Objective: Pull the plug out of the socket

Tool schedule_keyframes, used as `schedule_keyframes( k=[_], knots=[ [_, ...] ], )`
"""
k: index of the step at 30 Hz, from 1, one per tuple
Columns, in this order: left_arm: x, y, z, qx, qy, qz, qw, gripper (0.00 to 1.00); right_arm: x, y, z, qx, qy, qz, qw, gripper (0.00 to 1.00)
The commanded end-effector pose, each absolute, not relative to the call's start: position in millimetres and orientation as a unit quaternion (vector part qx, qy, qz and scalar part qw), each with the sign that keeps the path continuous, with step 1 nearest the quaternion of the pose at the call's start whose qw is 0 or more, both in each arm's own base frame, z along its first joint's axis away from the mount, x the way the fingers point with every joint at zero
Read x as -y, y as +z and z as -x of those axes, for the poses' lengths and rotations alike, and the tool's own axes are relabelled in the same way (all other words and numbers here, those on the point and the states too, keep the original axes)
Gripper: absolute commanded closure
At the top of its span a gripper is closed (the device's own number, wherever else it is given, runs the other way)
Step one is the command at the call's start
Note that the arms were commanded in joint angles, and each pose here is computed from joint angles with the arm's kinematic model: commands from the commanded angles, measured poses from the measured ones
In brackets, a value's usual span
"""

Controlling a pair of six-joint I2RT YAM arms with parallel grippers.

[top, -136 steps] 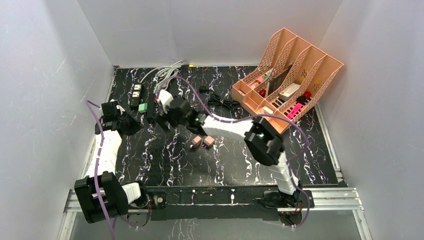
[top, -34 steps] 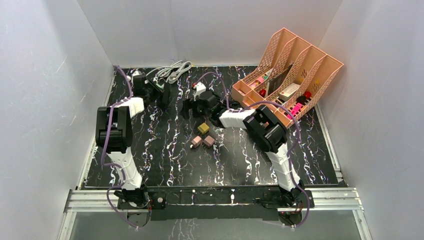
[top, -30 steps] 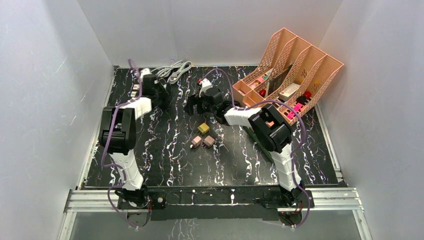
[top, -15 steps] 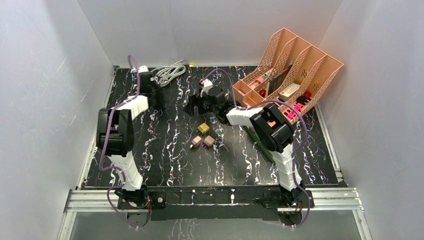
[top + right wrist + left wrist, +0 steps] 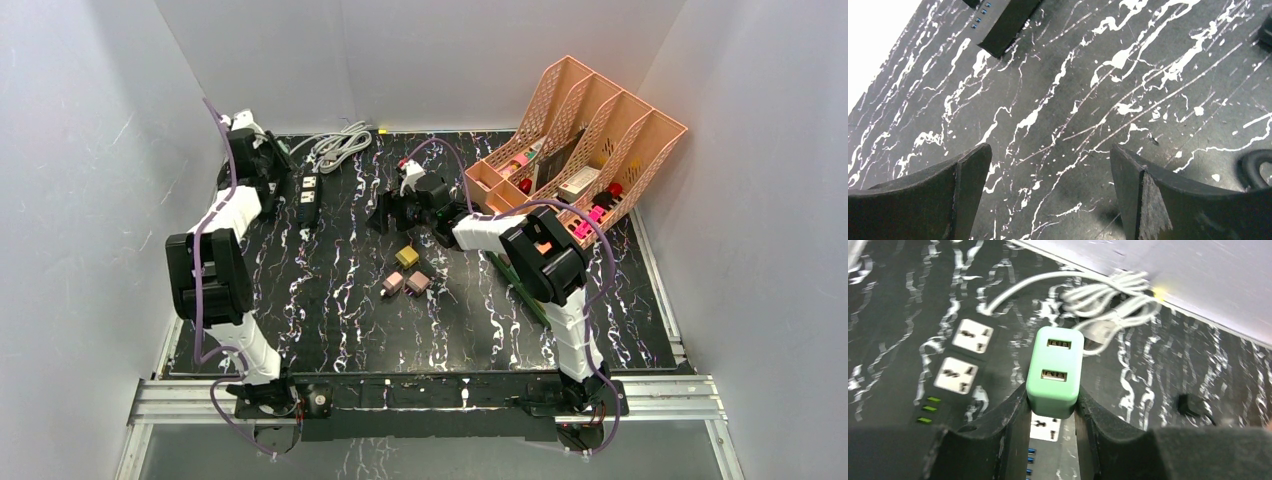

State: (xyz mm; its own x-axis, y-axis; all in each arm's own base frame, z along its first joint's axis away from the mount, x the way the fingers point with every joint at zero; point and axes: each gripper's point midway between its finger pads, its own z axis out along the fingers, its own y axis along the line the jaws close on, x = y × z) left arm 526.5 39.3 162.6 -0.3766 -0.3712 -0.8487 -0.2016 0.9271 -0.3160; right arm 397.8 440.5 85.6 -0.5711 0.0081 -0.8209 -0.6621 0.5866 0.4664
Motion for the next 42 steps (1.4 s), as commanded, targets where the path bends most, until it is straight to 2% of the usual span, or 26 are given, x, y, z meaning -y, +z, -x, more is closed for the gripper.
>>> schedule_keyframes(
  k=[1, 5, 9, 14, 20, 25, 30, 33, 42],
  knots=[
    [45.4, 220.1, -520.2, -0.815, -0.171, 0.048, 0.551, 1.0, -434.6, 103.9, -398.1, -0.783, 0.393, 0.209, 0.434, 0.05],
    [117.0, 196.9, -490.1, -0.845, -0.227, -0.003, 0.484, 1.0, -403.9, 125.4, -384.6, -0.777, 0.382, 0.19, 0.462, 0.03],
    [145.4, 192.6, -459.3, -0.855, -0.303, 0.003, 0.421, 1.0, -357.3, 166.0, -365.4, -0.769, 0.394, 0.168, 0.475, 0.02],
    [174.0, 168.1, -397.8, -0.862, -0.404, -0.003, 0.306, 1.0, -304.2, 186.9, -338.6, -0.786, 0.342, 0.168, 0.487, 0.02],
    [158.3, 124.8, -320.9, -0.897, -0.371, 0.017, 0.239, 1.0, -274.3, 177.3, -300.9, -0.81, 0.322, 0.174, 0.459, 0.02],
    [159.0, 92.1, -254.5, -0.909, -0.386, 0.046, 0.149, 1.0, -260.0, 153.5, -279.5, -0.834, 0.309, 0.176, 0.422, 0.02],
    [157.0, 76.2, -218.8, -0.913, -0.386, 0.082, 0.108, 1.0, -247.7, 142.7, -278.5, -0.854, 0.277, 0.161, 0.411, 0.02],
    [158.2, 68.3, -204.9, -0.913, -0.385, 0.112, 0.071, 1.0, -232.5, 136.4, -290.5, -0.875, 0.231, 0.112, 0.41, 0.02],
    [134.6, 43.4, -187.4, -0.942, -0.28, 0.186, 0.011, 0.61, -148.8, 137.8, -337.2, -0.907, -0.002, 0.037, 0.419, 0.02]
  ],
)
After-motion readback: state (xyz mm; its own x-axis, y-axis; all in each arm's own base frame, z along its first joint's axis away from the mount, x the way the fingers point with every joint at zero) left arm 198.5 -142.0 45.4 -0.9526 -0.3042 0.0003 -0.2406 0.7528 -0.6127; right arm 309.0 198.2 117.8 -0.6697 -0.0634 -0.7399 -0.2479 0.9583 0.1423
